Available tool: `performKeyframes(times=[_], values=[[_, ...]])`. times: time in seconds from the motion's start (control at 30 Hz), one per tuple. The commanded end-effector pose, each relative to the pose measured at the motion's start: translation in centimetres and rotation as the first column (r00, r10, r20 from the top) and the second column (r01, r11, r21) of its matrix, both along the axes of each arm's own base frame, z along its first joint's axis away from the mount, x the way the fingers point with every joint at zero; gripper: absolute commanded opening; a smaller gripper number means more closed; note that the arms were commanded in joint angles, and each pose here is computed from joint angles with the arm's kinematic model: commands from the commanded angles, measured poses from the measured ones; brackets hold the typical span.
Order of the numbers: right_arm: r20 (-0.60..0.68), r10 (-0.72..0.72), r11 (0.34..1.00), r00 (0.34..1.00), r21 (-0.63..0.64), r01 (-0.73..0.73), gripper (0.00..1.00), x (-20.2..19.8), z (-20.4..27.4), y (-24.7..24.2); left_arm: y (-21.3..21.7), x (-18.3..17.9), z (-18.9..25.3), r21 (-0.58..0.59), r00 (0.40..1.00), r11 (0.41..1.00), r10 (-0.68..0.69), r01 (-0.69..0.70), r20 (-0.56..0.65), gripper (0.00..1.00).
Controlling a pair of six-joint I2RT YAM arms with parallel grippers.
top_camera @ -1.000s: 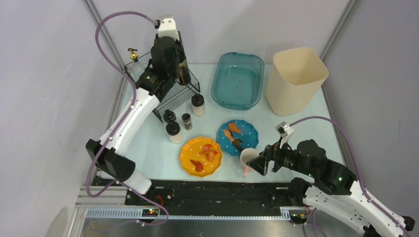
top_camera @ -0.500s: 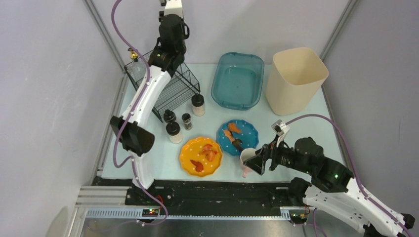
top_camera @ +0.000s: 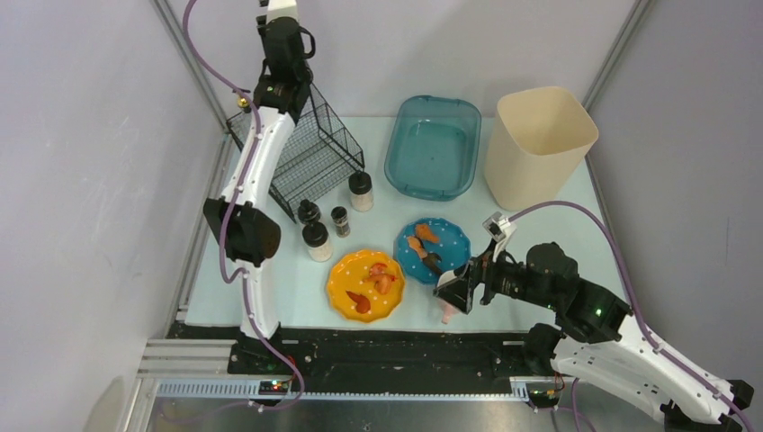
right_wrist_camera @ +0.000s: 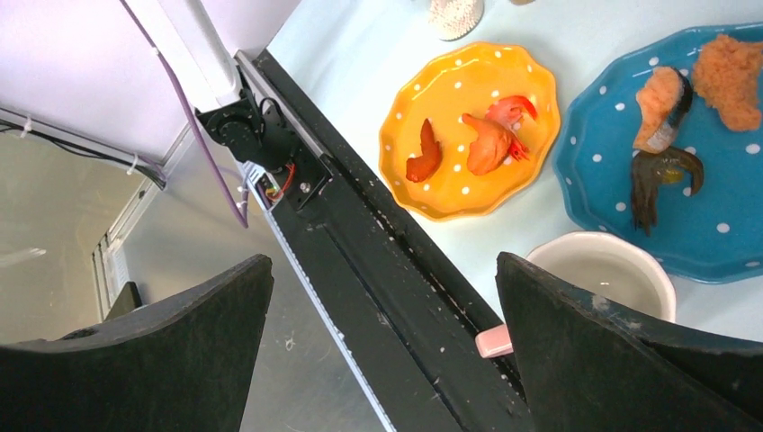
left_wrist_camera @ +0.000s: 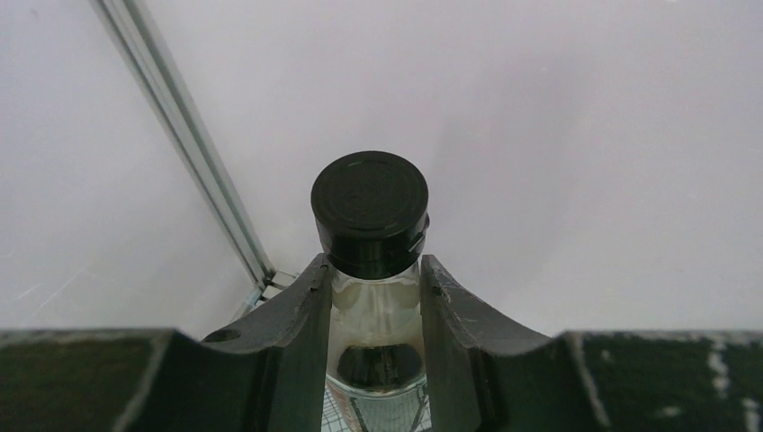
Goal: Clear the kitchen counter
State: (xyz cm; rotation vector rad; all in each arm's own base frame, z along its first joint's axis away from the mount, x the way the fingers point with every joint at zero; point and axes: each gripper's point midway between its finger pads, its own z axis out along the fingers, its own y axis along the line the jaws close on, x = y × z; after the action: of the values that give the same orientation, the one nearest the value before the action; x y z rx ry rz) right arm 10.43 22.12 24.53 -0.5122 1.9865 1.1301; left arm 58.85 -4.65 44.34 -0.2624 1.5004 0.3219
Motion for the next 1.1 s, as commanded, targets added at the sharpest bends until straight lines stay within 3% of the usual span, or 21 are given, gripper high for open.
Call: performKeyframes(times=[0.0, 0.5, 1.07], values=[[0.074, 0.003, 0.998, 0.997, 0.064, -0.008, 0.99, 0.5, 2.1, 0.6, 1.9, -0.7, 6.9, -0.066, 0.972, 0.998, 0.025, -0.009, 0.232, 0.00], [0.042, -0.008, 1.000, 0.999, 0.015, 0.007, 0.99, 0.9, 0.5, 0.8, 3.3, 3.5, -2.9, -0.124, 0.995, 0.991, 0.054, -0.044, 0.079, 0.00], [0.018, -0.003, 1.000, 1.000, 0.009, 0.003, 1.00, 0.4, -0.4, 0.4, 3.1, 2.6, -11.8, -0.183, 0.995, 0.980, 0.059, -0.073, -0.076, 0.00]])
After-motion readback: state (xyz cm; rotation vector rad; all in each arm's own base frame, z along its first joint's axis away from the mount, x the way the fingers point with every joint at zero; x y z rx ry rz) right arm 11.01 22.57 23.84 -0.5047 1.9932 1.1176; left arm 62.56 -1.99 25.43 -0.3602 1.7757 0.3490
